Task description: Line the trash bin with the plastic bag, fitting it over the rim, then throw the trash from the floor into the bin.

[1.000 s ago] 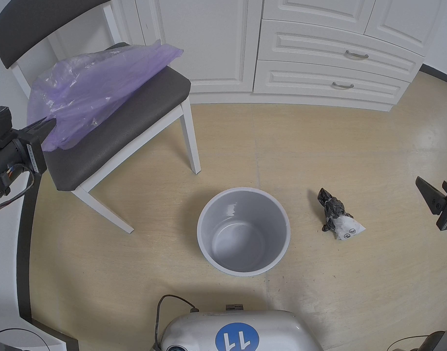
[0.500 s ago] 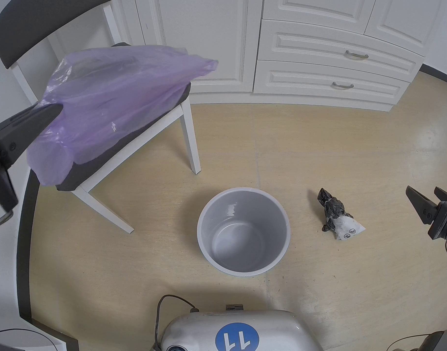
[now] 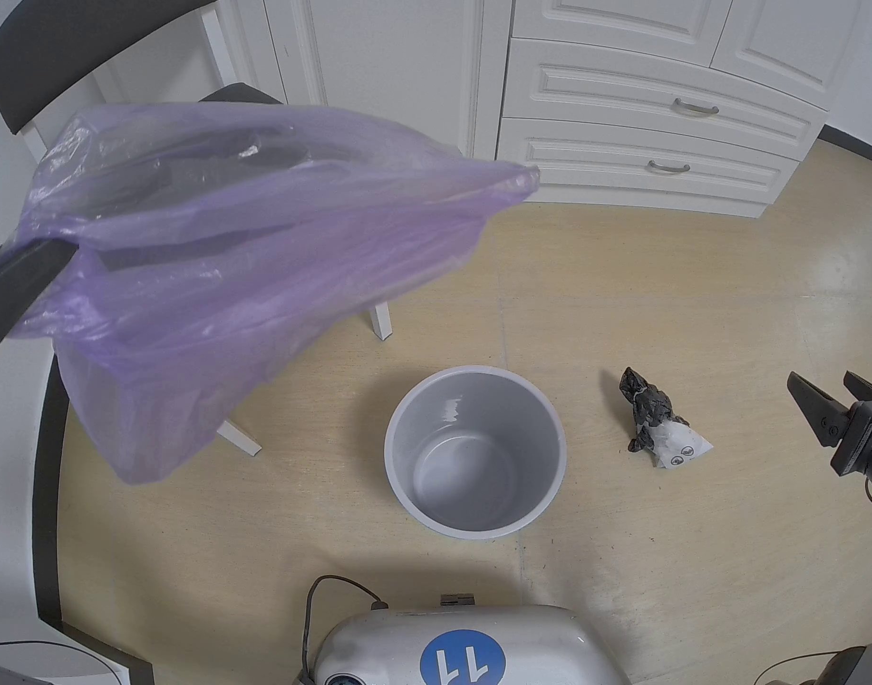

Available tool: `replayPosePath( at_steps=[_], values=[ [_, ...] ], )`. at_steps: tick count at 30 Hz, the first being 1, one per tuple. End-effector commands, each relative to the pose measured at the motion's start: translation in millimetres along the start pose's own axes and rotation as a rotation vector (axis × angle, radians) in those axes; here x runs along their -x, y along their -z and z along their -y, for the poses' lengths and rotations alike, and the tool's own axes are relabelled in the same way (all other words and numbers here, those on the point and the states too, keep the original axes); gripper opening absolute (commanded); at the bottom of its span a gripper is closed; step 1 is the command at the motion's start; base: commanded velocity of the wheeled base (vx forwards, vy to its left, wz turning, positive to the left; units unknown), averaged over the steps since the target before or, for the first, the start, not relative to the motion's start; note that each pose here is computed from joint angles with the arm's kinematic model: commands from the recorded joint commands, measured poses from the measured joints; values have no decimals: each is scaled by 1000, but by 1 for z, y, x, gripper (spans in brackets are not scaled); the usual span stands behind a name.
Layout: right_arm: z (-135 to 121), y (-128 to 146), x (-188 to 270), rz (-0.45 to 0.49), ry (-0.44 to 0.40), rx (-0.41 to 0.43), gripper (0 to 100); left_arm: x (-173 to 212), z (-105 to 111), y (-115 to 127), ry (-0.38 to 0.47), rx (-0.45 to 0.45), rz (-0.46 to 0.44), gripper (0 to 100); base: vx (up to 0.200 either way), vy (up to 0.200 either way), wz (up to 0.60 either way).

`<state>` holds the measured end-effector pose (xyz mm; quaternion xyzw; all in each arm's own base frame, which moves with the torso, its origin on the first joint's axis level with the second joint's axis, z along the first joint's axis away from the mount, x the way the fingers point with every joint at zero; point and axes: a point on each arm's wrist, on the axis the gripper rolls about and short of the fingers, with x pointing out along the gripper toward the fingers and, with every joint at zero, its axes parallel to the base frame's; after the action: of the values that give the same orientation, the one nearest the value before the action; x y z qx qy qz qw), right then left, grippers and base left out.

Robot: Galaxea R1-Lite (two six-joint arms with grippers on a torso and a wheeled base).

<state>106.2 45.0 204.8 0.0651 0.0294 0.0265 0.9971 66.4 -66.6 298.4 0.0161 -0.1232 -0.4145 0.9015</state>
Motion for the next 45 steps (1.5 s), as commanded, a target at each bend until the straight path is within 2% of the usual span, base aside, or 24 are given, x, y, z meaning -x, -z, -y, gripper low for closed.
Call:
replayPosePath(
  at_steps=[1,10,15,20,25,31,37,40,45],
  values=[
    [0,3,-1,-12,-1,6,100,-1,5,1,50,21,3,0,0,0,0],
    [-1,3,-2,-18,0,11,100,-13,12,9,113,68,-36,0,0,0,0],
    [-2,8,-8,-46,8,19,100,-28,19,17,163,141,-84,0,0,0,0],
    [-3,14,-10,-75,10,26,100,-39,26,21,191,187,-74,0,0,0,0],
    [-10,22,-14,-121,-25,10,100,-37,31,24,209,225,-66,0,0,0,0],
    [-33,44,-31,-265,-89,-78,100,-21,33,31,228,299,-33,0,0,0,0],
    [-50,45,-59,-326,-130,-92,100,-8,37,30,282,353,-2,0,0,0,0],
    [-53,46,-72,-356,-134,-154,100,-3,39,28,312,356,14,0,0,0,0],
    [-59,44,-79,-363,-141,-201,100,2,41,25,347,363,29,0,0,0,0]
  ],
)
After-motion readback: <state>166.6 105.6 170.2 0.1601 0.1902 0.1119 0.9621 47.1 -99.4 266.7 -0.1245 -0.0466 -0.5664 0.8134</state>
